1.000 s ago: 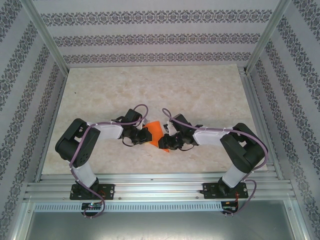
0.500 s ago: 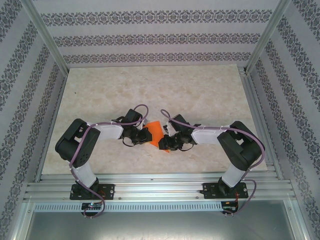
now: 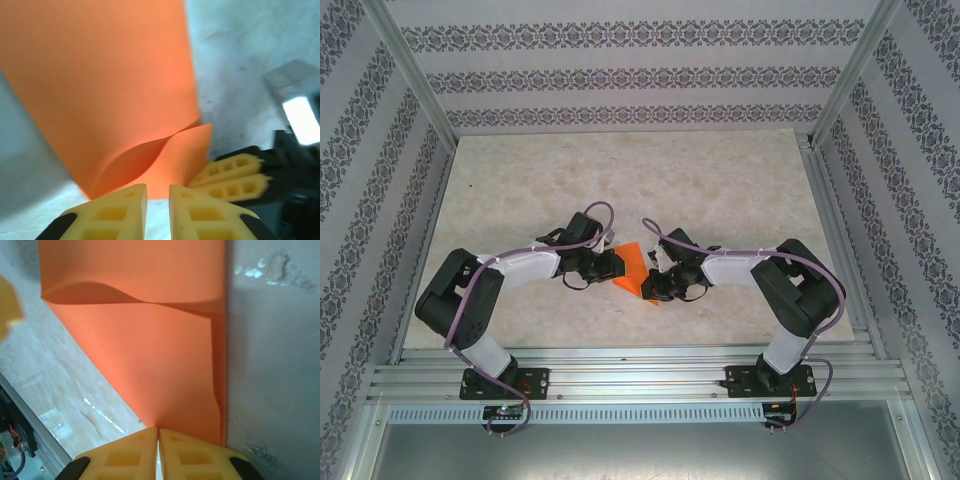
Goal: Fold a paper plane with a square sheet of paper (fold left side to right side)
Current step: Third fold the triangle at the center of the table.
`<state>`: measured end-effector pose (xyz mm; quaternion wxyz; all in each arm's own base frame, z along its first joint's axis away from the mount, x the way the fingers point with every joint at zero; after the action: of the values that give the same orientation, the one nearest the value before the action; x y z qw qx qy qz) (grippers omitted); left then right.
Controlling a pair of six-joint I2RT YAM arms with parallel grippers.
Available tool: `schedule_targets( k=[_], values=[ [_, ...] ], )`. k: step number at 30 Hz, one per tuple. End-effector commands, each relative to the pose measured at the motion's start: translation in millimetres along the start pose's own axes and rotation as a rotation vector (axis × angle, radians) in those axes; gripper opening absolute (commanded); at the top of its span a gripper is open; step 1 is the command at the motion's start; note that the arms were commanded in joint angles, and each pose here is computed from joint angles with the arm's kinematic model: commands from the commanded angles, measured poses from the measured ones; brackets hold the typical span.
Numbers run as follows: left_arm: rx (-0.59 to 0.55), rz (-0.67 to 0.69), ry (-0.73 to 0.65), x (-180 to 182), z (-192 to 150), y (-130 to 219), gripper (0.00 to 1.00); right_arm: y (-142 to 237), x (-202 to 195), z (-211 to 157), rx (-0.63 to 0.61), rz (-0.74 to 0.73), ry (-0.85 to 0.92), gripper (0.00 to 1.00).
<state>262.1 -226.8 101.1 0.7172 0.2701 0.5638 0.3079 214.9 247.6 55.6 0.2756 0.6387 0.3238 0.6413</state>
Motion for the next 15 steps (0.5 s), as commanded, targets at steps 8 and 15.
schedule_targets(
  k=[8,15],
  values=[
    [0.063,-0.057,-0.090,-42.8,-6.3,-13.9,0.14,-14.1,-34.4,-12.4,0.055,-0.158,-0.077,0.08],
    [0.111,-0.028,-0.043,-32.8,-16.2,-39.7,0.11,-12.7,-35.5,-12.5,0.051,-0.178,-0.078,0.07]
  ],
)
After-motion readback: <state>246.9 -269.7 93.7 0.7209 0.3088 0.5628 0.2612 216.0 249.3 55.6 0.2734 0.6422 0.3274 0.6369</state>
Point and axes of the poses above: each hand's point on the last joint's axis, 136 mm out from that joint toward the fingers, its own y axis back along the fingers, its own x axis along the line the jaws close on, z = x × y, the point moved 6 cm from there along y, back along the fingers, and after that the axes turned 8 degrees about -y, right-handed, at the moved point
